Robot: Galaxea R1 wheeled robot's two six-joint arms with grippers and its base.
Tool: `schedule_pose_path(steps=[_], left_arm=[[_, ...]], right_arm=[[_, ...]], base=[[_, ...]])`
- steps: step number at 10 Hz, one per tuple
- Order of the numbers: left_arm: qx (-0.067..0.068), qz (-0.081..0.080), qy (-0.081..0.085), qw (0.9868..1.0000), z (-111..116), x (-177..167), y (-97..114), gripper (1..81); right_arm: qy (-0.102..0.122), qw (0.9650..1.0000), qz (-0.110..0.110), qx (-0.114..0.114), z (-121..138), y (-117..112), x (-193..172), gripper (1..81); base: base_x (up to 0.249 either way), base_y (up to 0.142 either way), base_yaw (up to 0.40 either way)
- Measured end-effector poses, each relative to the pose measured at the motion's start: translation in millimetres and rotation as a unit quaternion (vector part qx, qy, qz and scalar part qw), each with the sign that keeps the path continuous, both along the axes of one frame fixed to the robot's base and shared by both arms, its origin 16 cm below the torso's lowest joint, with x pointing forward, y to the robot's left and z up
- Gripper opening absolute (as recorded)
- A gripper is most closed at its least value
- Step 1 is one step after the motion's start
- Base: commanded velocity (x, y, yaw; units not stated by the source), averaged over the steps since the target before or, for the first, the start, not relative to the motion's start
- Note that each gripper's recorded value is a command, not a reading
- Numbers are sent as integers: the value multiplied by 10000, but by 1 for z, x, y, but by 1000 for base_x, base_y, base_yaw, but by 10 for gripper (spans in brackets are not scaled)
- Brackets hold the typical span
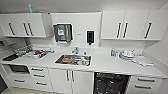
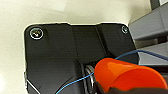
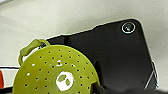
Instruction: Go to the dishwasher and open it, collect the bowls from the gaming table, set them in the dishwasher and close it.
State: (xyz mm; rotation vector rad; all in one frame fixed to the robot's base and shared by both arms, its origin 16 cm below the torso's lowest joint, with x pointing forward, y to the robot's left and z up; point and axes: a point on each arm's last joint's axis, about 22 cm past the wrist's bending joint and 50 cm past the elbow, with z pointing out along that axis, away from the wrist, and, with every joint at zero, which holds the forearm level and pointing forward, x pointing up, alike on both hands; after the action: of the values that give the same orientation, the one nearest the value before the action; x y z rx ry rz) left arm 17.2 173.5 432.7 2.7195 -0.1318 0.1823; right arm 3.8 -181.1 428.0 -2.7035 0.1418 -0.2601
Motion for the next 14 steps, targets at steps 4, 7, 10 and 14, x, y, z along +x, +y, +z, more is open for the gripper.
schedule_pose_path(steps=[4, 7, 10, 14], left_arm=[[31, -9, 70, 10000, -1, -8, 3, 10], [27, -8, 70, 10000, -1, -8, 2, 10], [29, -7, 66, 10000, -1, -7, 3, 10], [41, -8, 81, 10000, -2, -10, 4, 10]], right_arm=[[57, 10000, 8, -5, -1, 0, -9, 10], [62, 10000, 7, -2, -1, 1, -9, 10], [57, 10000, 8, -1, -1, 1, -9, 10], [41, 10000, 6, 6, 0, 2, -6, 10]], base=[[135, -77, 0], [135, -77, 0], [133, -76, 0], [98, -65, 0]])
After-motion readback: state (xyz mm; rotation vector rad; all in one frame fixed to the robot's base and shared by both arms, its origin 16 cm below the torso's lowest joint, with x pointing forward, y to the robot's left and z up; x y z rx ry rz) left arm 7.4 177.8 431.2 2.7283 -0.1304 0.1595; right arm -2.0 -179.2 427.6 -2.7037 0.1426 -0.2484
